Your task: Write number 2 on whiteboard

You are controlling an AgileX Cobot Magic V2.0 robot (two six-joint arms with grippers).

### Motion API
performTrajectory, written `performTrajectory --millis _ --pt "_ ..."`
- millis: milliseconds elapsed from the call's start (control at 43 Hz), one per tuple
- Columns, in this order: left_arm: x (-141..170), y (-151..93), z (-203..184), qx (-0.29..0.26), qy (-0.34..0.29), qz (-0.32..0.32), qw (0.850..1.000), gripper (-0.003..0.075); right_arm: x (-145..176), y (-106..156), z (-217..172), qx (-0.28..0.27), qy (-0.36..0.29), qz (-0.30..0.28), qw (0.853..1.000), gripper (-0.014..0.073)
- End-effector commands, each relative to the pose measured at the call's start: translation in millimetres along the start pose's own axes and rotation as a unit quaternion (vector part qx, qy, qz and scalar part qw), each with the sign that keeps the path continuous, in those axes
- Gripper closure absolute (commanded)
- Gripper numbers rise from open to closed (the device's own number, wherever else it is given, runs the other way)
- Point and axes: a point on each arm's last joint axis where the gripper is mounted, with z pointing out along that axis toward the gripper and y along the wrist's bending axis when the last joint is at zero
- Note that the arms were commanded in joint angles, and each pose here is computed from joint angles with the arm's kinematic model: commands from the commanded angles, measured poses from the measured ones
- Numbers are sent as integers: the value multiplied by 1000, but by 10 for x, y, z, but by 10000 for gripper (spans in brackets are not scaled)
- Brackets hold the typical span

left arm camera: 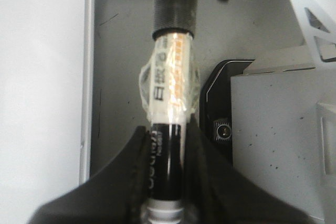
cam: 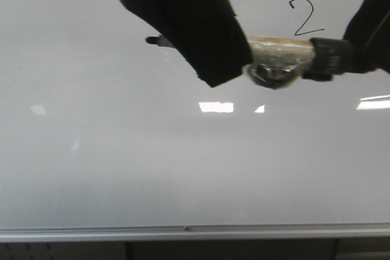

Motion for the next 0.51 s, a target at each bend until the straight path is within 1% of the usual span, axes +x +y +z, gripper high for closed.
performTrajectory --millis 0,70,116,163,232,256,279,302,325,395,488 --pt "20 151 -258 -65 -5 -41 997 741 -38 -91 -215 61 -37 45 996 34" --pt "125 319 -337 -118 21 -84 989 741 -15 -163 -260 84 -48 73 993 34" --pt "226 464 -414 -163 37 -129 977 741 -2 -199 -279 95 -53 83 991 34" --pt "311 571 -474 -196 44 -175 964 741 0 -212 -286 99 -55 85 990 34" --pt "508 765 -584 -250 59 -242 936 741 -2 -215 -287 101 -56 85 990 34" --pt "591 832 -624 -266 60 -275 922 741 -3 -216 -287 102 -57 85 990 34" --pt "631 864 -646 -273 58 -300 912 741 -3 -217 -287 102 -57 85 990 34" --pt "733 938 -695 -286 56 -334 896 741 -4 -218 -287 103 -57 85 989 34" --pt "792 977 -728 -292 53 -353 887 741 -4 -219 -288 103 -58 85 989 34" --pt "971 1078 -840 -320 24 -392 862 741 -6 -225 -287 106 -60 85 989 34" --pt "1223 1111 -997 -363 -33 -430 826 741 -7 -227 -288 107 -61 85 989 34"
